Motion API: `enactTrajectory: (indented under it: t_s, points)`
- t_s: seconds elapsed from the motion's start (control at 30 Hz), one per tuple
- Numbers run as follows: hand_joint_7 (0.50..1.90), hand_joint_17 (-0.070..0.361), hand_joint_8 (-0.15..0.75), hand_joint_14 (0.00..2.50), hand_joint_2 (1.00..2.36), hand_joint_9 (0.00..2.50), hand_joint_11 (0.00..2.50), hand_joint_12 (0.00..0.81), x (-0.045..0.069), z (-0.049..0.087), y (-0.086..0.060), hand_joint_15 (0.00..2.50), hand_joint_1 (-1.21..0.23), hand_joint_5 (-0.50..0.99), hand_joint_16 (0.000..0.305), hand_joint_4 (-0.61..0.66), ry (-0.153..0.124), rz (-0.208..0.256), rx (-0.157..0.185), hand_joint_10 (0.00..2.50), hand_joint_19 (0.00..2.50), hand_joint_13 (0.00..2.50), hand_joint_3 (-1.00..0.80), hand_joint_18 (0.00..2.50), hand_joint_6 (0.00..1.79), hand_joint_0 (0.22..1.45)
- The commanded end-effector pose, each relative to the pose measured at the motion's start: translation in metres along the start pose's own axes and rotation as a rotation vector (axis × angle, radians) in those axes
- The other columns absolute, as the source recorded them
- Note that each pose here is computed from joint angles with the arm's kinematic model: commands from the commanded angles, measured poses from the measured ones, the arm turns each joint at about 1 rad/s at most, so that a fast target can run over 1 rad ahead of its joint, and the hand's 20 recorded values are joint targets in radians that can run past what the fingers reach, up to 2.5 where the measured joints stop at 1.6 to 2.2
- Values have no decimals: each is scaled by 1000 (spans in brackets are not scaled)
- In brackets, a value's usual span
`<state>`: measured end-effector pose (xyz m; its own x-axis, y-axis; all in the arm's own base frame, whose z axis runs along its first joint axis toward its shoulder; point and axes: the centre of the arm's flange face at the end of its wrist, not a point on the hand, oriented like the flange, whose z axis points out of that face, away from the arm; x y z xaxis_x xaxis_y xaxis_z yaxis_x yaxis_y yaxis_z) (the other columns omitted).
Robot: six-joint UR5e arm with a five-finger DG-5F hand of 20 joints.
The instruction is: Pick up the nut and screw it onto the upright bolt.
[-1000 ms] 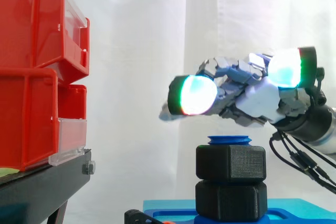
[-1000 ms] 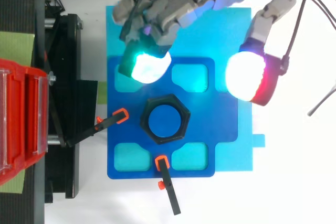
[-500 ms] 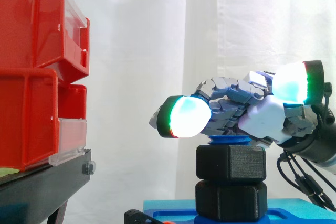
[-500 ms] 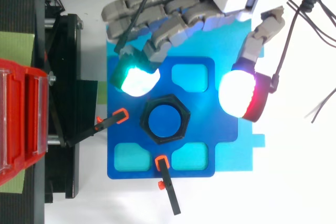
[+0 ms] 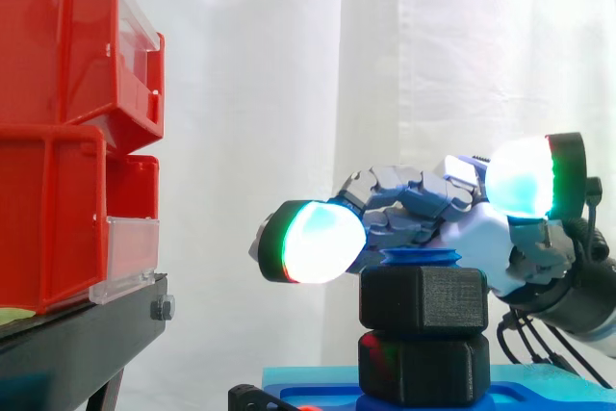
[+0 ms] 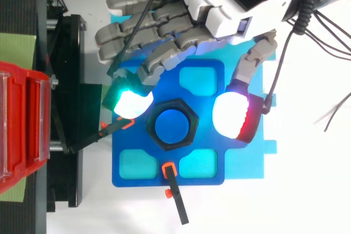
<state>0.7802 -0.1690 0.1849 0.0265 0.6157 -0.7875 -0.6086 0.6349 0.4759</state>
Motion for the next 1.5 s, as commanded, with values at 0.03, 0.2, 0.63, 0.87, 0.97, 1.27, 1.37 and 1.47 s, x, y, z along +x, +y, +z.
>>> enactTrajectory:
  t_s: [0.03,0.2,0.63,0.87,0.97,1.27,1.37,1.47]
  points:
    - [593,129,221,0,1000,279,0,351,3,2,-3,0,-152,-250,58,103,-3,18,-9,0,0,181,-500,0,501,416]
    - [641,128,226,0,1000,285,0,350,4,2,-3,0,-153,-238,57,131,-1,17,-7,0,0,195,-500,0,501,419]
    - [801,123,250,0,1000,374,0,345,8,-1,-3,0,-181,-196,55,204,16,30,8,0,0,267,-500,7,503,439]
    - [1060,118,259,0,1000,435,0,338,6,-4,-5,0,-213,-162,53,229,16,31,13,0,0,310,-500,69,503,456]
    - [1217,116,266,0,1000,461,0,333,3,-6,-7,0,-224,-148,51,202,13,26,12,0,0,335,-500,105,502,461]
    - [1143,112,284,0,1000,611,0,316,-4,-13,-11,0,-265,-143,50,205,14,15,3,0,0,449,-500,235,657,473]
    - [1040,109,290,0,1000,670,3,314,-7,-14,-12,0,-277,-140,49,218,10,8,-2,0,0,486,-500,281,725,479]
    - [1003,108,292,0,1000,708,14,308,-10,-17,-13,0,-284,-131,48,218,9,3,-4,0,0,510,-500,308,745,482]
